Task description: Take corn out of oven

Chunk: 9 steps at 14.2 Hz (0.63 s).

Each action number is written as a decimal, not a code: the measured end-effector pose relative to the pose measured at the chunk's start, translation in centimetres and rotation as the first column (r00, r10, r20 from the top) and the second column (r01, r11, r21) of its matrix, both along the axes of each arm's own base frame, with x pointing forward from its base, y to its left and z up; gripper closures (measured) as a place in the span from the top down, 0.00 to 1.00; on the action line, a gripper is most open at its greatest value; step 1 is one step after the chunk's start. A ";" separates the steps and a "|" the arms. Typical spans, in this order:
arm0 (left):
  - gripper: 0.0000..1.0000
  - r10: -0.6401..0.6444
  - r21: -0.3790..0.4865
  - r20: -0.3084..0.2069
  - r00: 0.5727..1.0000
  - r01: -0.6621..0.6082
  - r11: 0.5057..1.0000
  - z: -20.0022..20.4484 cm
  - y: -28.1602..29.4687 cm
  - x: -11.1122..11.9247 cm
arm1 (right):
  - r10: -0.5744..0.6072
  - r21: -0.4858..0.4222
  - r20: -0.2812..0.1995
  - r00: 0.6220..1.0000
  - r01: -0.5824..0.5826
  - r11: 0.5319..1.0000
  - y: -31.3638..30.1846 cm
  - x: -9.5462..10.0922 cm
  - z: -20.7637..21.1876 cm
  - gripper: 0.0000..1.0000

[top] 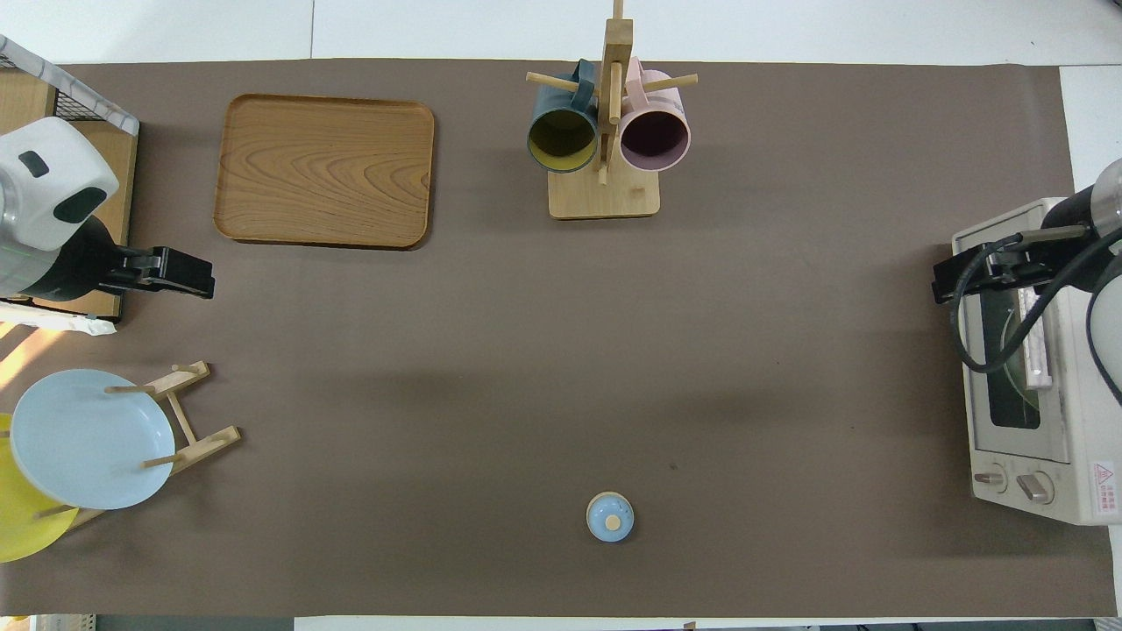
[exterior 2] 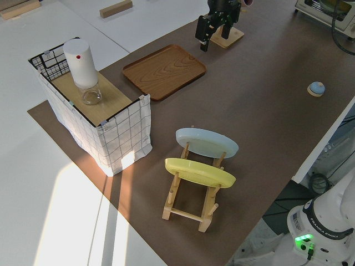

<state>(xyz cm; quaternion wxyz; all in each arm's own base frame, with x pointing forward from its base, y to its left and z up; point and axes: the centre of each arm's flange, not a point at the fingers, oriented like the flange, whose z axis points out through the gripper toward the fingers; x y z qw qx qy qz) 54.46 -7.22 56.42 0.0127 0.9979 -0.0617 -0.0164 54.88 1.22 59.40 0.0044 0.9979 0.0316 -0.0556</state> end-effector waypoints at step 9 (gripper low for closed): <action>1.00 0.000 0.000 0.000 1.000 0.000 1.000 0.0 0.0 0.0 | -0.010 0.000 0.022 1.000 0.010 1.000 -0.6 0.3 0.0 1.00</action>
